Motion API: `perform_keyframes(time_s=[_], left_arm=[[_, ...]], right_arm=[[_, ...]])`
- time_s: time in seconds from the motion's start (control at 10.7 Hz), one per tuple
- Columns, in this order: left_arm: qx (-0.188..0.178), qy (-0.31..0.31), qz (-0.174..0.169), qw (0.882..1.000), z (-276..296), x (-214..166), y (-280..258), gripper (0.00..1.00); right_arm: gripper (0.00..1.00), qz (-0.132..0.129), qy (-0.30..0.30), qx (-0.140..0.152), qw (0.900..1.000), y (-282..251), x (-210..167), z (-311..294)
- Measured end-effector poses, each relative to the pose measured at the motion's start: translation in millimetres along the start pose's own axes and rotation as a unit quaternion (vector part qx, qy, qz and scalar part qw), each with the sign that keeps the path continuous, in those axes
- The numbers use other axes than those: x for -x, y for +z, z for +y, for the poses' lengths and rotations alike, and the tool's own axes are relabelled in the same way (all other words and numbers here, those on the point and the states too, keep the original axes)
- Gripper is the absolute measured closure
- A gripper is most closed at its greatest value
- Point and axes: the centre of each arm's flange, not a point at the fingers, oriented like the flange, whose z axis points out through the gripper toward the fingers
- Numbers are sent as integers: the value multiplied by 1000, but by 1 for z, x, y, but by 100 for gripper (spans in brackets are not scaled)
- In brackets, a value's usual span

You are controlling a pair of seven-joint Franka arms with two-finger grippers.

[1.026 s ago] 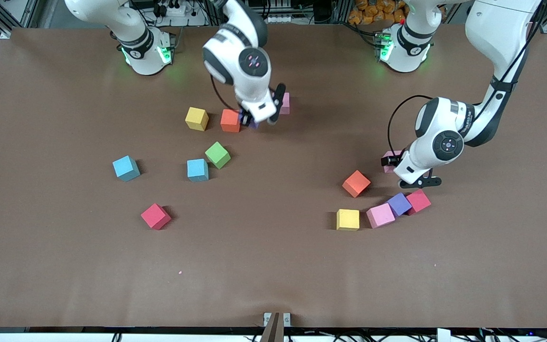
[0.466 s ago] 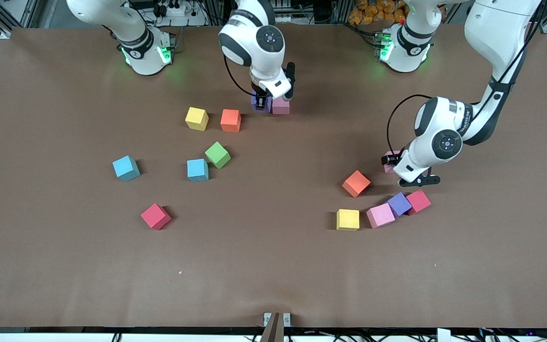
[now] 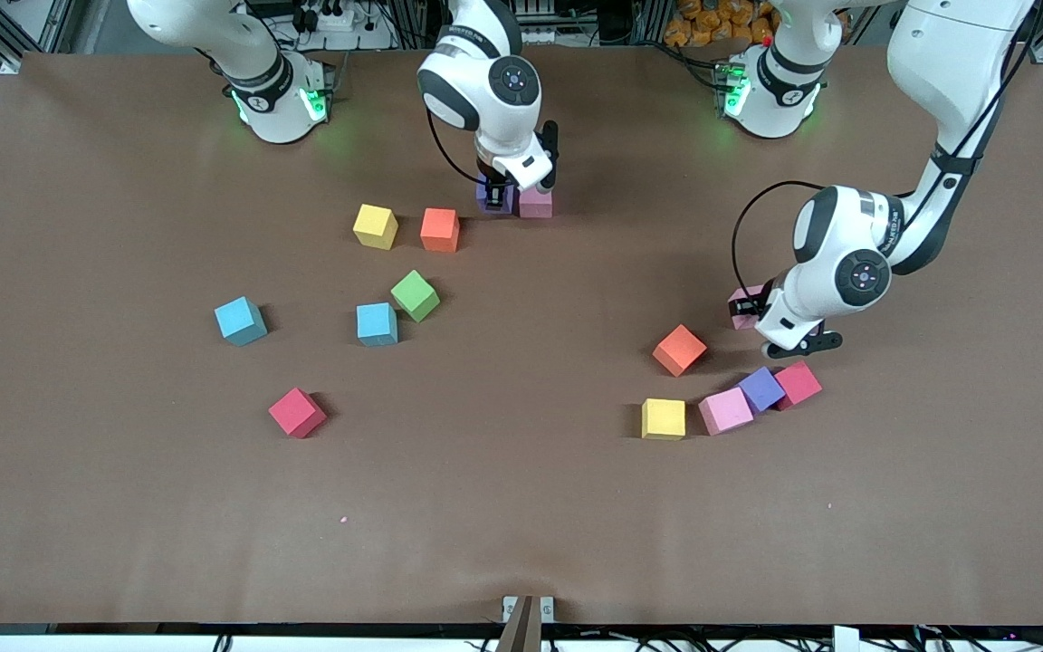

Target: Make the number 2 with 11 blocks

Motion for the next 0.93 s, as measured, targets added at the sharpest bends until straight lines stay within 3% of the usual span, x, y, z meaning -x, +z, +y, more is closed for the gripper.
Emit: perform_keyframes(time_s=[0.19,0.47,0.75,0.93], left_arm=[[4,-59,3,998,2,1,-4,39],[11,-179,8,984,33,19,-16,39],[63,-267,-19,961,56,52,-37,39],[72,-334,-21,940,55,71,-49,39]], right_arm=[[43,1,-6,1,1000,10,-5,-5],[43,3,-5,2,1000,27,-9,-1],[43,5,-5,2,1000,33,-11,-1],[43,6,-7,3,1000,38,-13,-3]])
